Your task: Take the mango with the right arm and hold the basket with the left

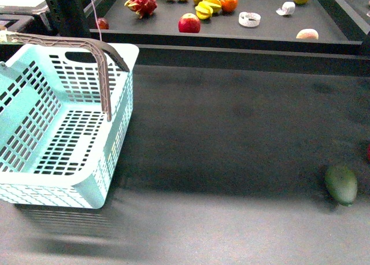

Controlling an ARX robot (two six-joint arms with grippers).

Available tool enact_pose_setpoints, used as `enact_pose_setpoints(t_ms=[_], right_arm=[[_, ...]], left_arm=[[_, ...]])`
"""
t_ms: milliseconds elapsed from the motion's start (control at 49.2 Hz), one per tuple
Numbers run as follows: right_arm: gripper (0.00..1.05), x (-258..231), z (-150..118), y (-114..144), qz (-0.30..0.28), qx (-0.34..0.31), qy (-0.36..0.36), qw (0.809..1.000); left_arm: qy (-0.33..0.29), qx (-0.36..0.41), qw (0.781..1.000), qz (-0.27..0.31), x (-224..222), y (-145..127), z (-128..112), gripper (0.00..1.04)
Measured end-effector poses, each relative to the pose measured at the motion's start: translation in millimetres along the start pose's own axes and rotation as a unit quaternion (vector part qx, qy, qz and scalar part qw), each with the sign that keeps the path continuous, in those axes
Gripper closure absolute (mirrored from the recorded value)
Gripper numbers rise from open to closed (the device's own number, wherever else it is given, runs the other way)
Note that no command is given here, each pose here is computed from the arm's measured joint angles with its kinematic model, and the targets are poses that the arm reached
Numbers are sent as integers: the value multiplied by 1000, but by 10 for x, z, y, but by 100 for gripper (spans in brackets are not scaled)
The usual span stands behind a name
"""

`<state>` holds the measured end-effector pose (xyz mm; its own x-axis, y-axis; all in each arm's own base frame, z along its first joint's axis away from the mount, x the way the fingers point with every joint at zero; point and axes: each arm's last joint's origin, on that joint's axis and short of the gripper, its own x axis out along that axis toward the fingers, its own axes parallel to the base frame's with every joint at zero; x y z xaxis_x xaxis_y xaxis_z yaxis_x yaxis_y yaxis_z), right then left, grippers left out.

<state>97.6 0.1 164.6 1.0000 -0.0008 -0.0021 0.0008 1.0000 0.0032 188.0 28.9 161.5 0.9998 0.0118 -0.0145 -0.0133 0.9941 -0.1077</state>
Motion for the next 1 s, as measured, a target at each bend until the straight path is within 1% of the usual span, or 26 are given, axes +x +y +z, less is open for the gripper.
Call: enact_pose_setpoints(t_ms=[61, 102, 203, 346, 407, 488, 651, 997], right_arm=[[8, 0, 0, 0, 0, 0, 0, 1000], [8, 0, 0, 0, 0, 0, 0, 1000], [8, 0, 0, 0, 1, 0, 0, 1000], [8, 0, 0, 0, 0, 0, 0, 1000], [8, 0, 0, 0, 0, 0, 0, 1000], [8, 0, 0, 0, 1, 0, 0, 1000], [8, 0, 0, 0, 1, 0, 0, 1000], [8, 0, 0, 0, 1, 0, 0, 1000]], left_arm=[[0, 19, 1000, -3, -62, -39, -2, 74], [1, 29, 1000, -6, -109, -70, -8, 83], [2, 40, 999, -5, -201, -114, -15, 101], [0, 44, 999, -4, -315, -162, -14, 101], [-1, 46, 999, 6, -352, -212, -17, 101], [-2, 48, 999, -8, -417, -280, -13, 101], [-12, 49, 999, -6, -524, -287, 44, 101], [-18, 50, 999, -6, -666, -290, 79, 101]])
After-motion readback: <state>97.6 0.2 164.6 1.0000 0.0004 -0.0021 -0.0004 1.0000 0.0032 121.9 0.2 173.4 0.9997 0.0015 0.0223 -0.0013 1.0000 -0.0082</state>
